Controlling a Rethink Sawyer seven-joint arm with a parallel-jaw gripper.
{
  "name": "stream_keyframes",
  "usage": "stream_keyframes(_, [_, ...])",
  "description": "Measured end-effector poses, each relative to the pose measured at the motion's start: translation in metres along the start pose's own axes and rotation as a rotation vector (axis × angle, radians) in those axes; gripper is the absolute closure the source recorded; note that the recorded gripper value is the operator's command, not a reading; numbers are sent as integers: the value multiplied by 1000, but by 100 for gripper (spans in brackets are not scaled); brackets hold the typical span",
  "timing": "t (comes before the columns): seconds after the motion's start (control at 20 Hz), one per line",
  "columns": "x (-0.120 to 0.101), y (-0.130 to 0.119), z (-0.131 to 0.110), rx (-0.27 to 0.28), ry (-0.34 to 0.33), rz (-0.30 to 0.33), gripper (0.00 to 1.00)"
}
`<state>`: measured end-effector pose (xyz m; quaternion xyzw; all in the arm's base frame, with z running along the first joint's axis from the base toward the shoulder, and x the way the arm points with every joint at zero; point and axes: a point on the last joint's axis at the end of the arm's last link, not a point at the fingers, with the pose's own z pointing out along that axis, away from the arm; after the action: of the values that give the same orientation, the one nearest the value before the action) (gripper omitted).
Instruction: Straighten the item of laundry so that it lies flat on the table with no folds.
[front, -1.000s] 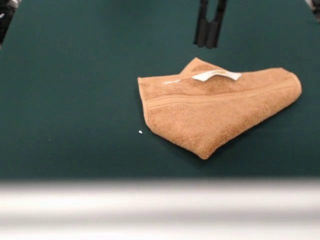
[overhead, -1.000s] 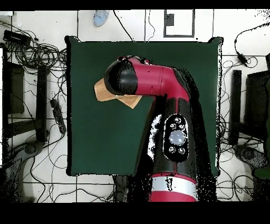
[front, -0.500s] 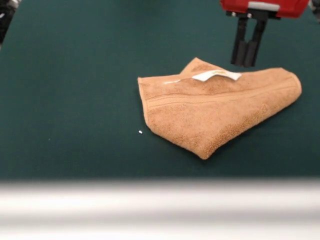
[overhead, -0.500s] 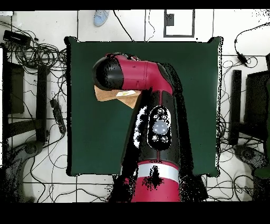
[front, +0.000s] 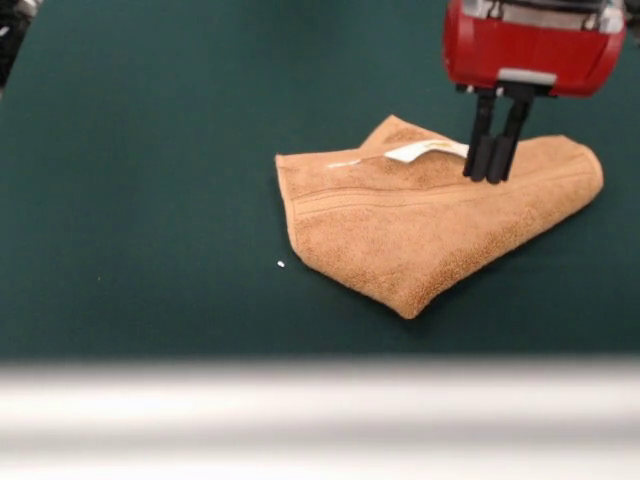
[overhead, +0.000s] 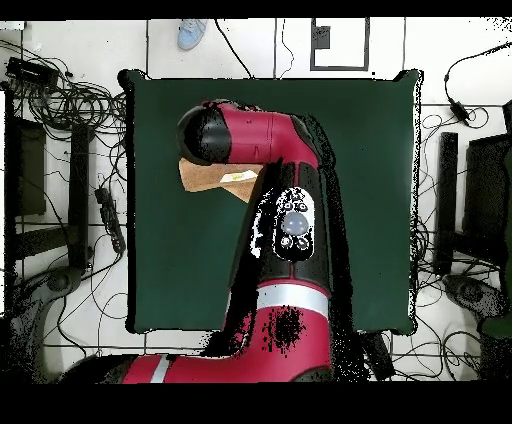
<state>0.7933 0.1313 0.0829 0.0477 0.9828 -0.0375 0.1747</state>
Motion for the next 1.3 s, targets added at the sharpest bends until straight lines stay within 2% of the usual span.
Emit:
stream_keyframes(0.05, [5,-2,9,7,11,-2,100])
stream_keyframes(0.75, [41,-21,55,46,85,-5,100])
stream_keyframes(1.3, [56,-23,72,49,121,16,100])
